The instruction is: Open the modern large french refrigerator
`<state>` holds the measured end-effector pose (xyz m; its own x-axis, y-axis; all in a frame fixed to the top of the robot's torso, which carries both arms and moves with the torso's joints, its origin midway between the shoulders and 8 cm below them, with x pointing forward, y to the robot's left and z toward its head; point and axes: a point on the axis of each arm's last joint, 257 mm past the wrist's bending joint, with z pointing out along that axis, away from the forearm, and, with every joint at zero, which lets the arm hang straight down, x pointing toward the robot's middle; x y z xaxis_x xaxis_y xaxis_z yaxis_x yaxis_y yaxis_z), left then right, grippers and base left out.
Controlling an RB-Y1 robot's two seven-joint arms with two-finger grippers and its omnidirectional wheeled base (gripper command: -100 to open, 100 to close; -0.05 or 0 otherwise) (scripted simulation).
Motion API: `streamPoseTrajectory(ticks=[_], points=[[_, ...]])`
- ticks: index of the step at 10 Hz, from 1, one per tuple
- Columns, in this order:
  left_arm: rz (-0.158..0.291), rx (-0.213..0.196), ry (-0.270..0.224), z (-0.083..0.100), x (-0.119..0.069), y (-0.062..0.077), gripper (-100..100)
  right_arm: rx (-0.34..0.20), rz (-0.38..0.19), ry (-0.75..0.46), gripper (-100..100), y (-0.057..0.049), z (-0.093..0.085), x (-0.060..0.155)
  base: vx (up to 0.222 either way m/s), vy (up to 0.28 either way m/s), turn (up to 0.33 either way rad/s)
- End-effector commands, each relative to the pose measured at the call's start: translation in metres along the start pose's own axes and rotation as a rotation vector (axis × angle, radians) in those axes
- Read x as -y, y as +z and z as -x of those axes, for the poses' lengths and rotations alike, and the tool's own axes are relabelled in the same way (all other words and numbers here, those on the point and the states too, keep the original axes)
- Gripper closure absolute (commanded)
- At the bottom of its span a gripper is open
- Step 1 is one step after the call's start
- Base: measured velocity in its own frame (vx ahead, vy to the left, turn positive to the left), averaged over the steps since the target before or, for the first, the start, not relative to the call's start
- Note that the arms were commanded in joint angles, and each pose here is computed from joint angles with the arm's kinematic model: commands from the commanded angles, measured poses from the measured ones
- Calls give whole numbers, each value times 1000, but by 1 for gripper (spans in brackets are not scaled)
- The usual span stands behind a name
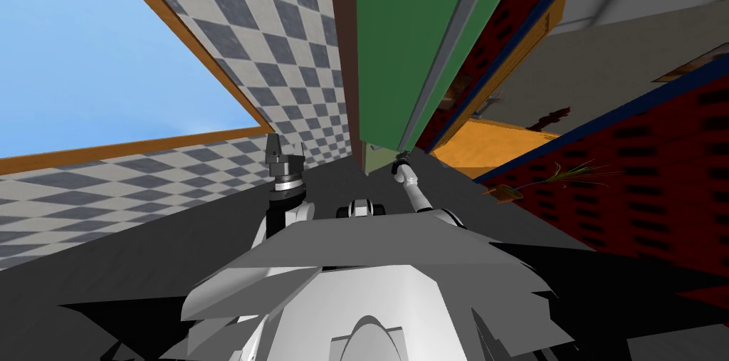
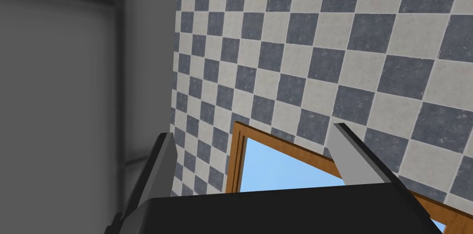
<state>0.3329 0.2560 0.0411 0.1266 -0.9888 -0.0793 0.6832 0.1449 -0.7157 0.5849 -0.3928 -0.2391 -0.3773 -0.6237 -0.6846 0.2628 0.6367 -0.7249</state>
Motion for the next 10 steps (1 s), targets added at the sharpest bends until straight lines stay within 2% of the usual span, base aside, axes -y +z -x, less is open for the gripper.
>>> streamPoseTrajectory(ticks=[1, 2, 3, 4, 10], points=[[0, 0, 0, 0, 0, 0, 0, -8, -27, 2, 100, 16, 0, 13, -41, 302, -205], [0, 0, 0, 0, 0, 0, 0, -3, -26, 8, 100, 16, 1, 14, -64, 241, -101], [0, 0, 0, 0, 0, 0, 0, -16, -48, 3, 100, 23, -5, 25, -35, 227, -105], [0, 0, 0, 0, 0, 0, 0, -33, -40, -5, -100, 29, -9, 29, -43, 118, -64], [0, 0, 0, 0, 0, 0, 0, -34, -36, 1, -100, 58, 12, 54, -46, 12, -6]])
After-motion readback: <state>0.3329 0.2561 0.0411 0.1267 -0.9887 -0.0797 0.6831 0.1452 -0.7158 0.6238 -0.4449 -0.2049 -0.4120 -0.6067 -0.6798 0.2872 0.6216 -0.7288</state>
